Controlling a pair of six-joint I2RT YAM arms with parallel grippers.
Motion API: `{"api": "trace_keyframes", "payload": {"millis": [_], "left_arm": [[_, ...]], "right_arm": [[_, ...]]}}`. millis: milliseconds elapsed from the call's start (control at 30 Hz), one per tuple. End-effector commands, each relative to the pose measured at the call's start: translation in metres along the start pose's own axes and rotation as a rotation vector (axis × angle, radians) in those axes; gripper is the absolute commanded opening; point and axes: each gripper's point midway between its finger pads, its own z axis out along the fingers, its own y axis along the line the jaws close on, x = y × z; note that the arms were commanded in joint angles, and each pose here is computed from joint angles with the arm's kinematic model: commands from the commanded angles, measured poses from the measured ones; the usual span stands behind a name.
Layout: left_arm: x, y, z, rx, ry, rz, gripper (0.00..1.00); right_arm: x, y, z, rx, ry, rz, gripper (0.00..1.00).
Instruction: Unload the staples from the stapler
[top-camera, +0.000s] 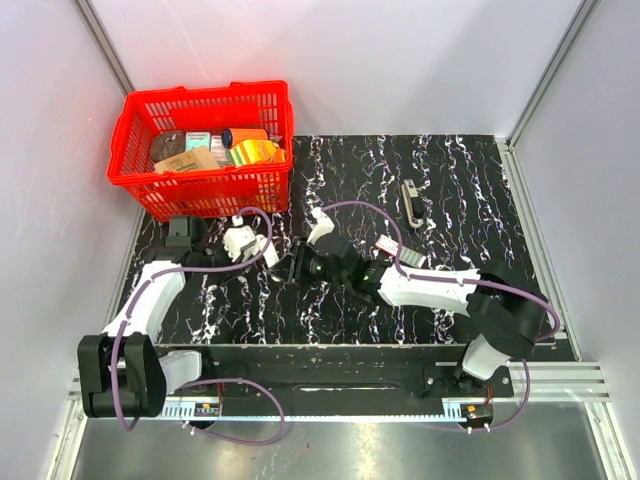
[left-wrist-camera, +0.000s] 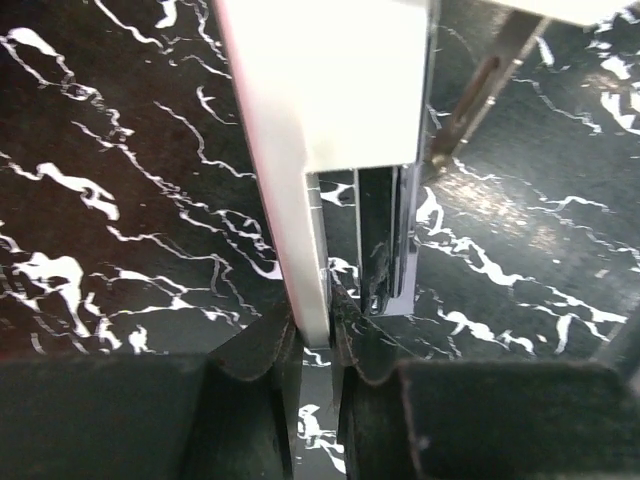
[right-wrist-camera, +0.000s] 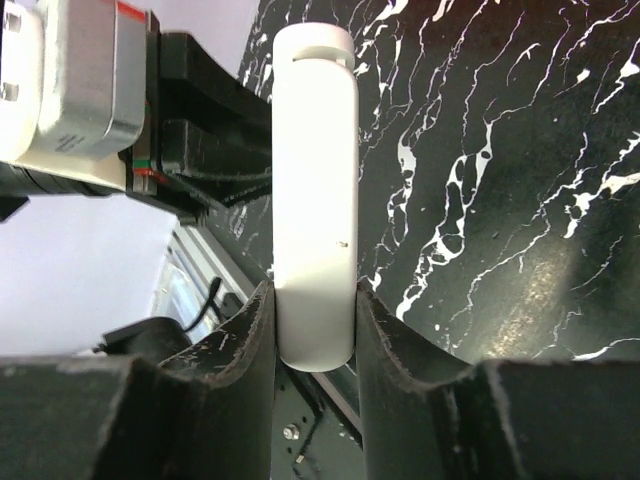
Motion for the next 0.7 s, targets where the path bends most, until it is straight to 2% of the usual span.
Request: {"api": "trace_keyframes", "payload": {"millis": [0, 300, 567, 667], "left_arm": [[-0.025, 0.046, -0.004, -0.232, -0.027, 0.186, 0.15], [-0.026, 0.076, 0.001, -0.515, 0.098, 0.495, 0.16], [-0.018, 0.072, 0.009, -0.568, 0.129, 0.609, 0.14], [-0.021, 0.064, 0.011, -0.55, 0.107, 0.58, 0.14]], "right_arm": [[0.013, 0.008, -0.008, -0.067, 0.055, -0.143, 0.0], [0.016, -0.01, -0.004, -0.018, 0.094, -0.242, 0.0], [0.012, -0.03, -0.001, 0.018, 0.103, -0.227, 0.0], [0.009, -0.032, 0.001, 0.021, 0.094, -0.219, 0.0]]}}
